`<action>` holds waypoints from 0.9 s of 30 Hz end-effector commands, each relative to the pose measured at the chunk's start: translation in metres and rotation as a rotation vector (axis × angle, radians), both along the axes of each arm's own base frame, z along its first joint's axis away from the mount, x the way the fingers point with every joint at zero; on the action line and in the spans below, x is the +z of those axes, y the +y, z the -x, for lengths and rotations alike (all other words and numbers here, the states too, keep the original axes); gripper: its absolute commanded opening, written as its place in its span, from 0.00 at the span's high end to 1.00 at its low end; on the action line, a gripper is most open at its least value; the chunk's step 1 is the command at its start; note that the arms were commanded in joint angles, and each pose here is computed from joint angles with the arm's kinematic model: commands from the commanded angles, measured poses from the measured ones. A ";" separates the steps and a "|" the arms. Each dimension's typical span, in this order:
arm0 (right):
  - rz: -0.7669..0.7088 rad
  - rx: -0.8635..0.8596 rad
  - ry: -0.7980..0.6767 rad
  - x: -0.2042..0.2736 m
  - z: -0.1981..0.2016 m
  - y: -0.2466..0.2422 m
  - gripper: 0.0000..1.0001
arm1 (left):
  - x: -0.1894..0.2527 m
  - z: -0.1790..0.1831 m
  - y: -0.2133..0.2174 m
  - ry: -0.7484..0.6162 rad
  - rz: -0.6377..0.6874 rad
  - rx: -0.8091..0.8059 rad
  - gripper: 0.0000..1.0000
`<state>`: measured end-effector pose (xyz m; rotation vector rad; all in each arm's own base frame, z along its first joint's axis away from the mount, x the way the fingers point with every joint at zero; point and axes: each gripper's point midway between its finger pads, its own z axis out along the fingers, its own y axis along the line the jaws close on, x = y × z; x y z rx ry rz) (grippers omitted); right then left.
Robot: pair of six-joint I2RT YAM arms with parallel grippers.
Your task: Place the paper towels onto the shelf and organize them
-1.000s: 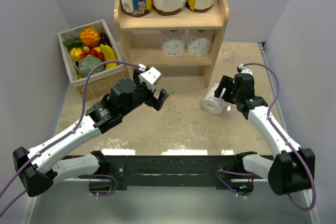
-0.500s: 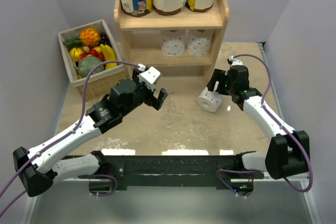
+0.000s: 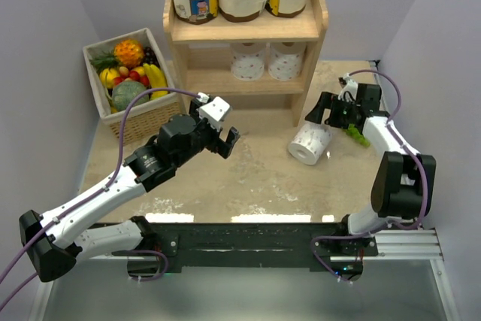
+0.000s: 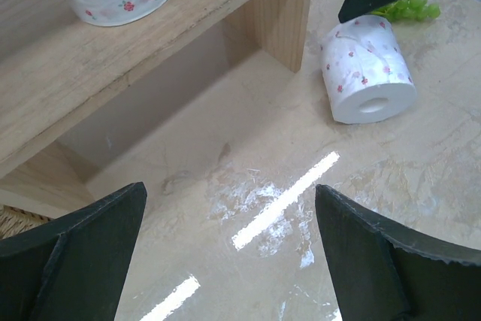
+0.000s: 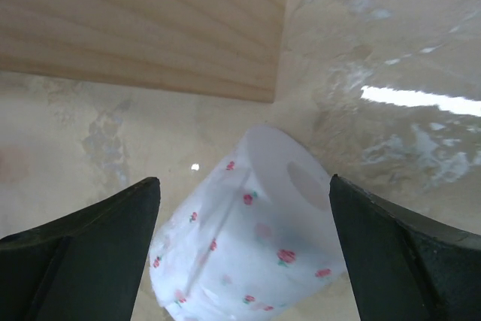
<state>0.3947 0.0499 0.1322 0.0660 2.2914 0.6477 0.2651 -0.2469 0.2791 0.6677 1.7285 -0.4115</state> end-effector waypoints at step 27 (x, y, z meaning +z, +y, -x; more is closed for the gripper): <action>-0.374 -0.026 0.092 0.006 0.117 0.108 0.14 | -0.016 0.024 -0.028 0.266 0.255 -0.021 0.04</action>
